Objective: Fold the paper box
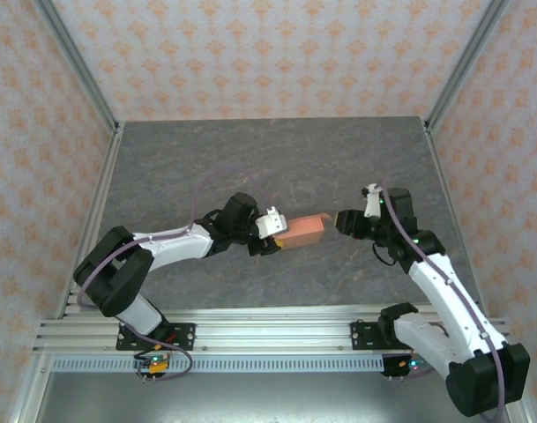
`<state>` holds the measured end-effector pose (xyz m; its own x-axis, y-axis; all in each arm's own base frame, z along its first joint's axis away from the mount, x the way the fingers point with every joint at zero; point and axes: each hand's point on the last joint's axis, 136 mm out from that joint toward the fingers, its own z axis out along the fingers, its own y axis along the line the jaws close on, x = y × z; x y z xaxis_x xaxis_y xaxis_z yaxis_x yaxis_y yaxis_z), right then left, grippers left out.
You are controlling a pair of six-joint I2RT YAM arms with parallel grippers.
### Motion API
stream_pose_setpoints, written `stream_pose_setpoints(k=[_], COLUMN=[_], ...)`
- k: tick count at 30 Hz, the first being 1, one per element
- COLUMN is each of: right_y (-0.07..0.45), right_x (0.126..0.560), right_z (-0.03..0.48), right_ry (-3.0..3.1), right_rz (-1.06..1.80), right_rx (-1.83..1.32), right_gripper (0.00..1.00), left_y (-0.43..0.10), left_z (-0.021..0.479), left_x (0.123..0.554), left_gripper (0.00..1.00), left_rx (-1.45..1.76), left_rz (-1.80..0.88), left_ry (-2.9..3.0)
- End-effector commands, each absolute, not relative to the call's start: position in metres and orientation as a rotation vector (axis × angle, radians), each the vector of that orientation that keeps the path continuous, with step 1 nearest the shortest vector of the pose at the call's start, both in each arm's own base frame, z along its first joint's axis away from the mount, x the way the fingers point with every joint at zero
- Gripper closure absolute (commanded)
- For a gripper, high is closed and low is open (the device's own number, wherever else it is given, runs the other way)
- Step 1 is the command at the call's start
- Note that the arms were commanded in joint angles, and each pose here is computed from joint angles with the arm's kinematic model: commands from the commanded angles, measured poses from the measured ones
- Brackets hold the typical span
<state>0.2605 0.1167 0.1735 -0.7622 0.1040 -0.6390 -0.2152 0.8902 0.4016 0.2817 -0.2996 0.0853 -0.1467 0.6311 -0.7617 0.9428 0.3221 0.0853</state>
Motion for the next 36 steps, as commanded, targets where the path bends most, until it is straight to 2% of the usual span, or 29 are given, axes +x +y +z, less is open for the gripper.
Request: stream_pose_setpoints(k=[1, 10, 16, 19, 36], right_y=[0.120, 0.157, 0.163, 0.162, 0.174], right_x=[0.271, 0.288, 0.290, 0.290, 0.284], right_z=[0.161, 0.152, 0.145, 0.149, 0.144], right_ry=[2.313, 2.297, 2.328, 2.331, 2.549], right_rz=[0.460, 0.431, 0.427, 0.443, 0.438], right_rx=[-0.365, -0.651, -0.671, -0.605, -0.276], right_gripper=[0.50, 0.50, 0.73, 0.80, 0.84], left_y=[-0.299, -0.296, -0.294, -0.294, -0.289], left_z=[0.079, 0.079, 0.078, 0.079, 0.081], left_x=[0.272, 0.268, 0.275, 0.276, 0.289], left_gripper=[0.51, 0.49, 0.49, 0.48, 0.50], left_rx=[1.458, 1.497, 1.466, 1.459, 1.359], left_rz=[-0.589, -0.637, -0.628, -0.622, -0.547], left_ry=[1.888, 1.870, 1.889, 1.886, 1.913])
